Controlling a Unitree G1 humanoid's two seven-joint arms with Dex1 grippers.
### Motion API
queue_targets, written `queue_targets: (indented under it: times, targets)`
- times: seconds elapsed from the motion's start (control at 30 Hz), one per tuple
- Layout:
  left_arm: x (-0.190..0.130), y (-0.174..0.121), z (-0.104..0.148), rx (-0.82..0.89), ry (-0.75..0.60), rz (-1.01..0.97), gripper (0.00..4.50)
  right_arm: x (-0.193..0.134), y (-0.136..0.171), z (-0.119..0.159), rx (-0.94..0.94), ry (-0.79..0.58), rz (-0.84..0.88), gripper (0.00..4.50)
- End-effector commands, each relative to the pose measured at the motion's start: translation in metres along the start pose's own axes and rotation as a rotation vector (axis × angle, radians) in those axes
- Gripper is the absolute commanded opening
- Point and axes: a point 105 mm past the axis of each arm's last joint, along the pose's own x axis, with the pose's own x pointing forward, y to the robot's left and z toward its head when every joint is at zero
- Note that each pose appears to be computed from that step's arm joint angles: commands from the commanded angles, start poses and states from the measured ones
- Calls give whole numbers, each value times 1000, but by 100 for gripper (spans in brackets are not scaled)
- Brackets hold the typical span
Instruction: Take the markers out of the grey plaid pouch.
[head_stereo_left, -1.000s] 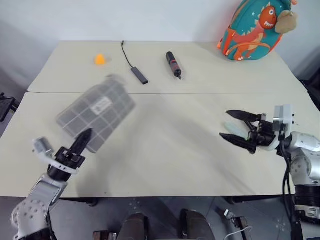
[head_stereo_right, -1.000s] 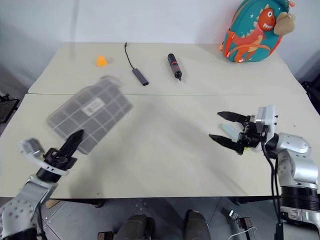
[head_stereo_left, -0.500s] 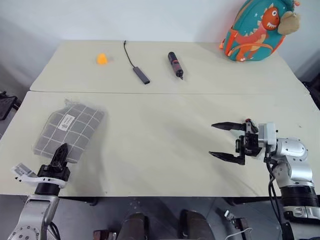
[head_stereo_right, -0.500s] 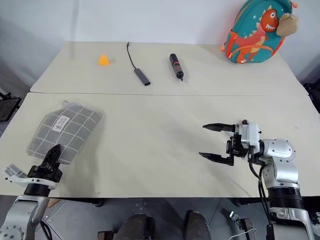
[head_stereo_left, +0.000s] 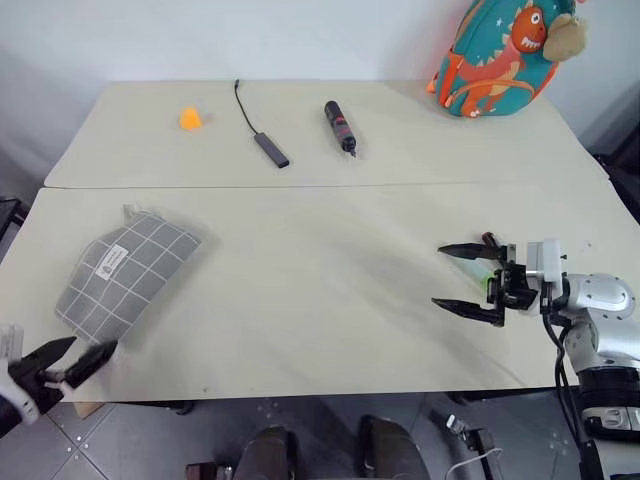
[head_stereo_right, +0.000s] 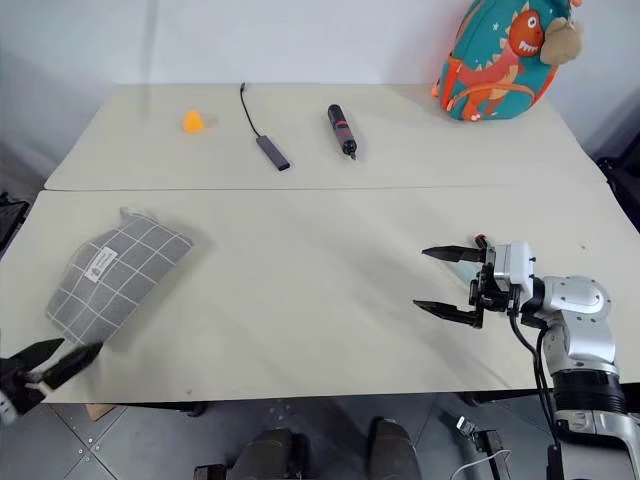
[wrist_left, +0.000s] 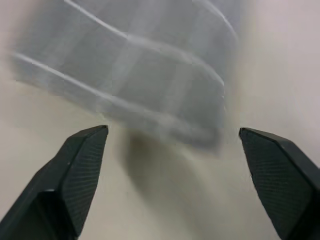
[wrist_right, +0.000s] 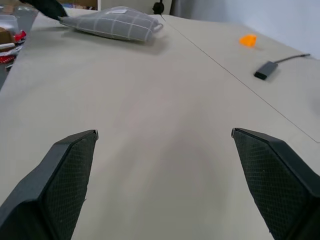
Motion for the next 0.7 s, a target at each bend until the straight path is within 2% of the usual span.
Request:
queue_targets:
  times: [0.03, 0.17, 0.27, 0.4, 0.5, 0.7]
  targets:
    - [-16, -7, -2, 177, 11, -140, 446, -16, -4, 8, -30, 44, 22, 450]
    - [-4, -36, 44, 380, -160, -291, 446, -24, -6, 14, -25, 60, 18, 450]
    - [16, -58, 63, 490, -232, -382, 446, -23, -1, 13, -37, 70, 38, 450]
    - [40, -69, 62, 558, -197, -424, 446, -21, 5, 9, -41, 86, 69, 450]
    - [58, -73, 63, 629, -241, -421, 446, -17, 1, 8, -51, 75, 47, 450]
    - [70, -73, 71, 678, -311, -386, 446, -12, 6, 4, -37, 52, 32, 450]
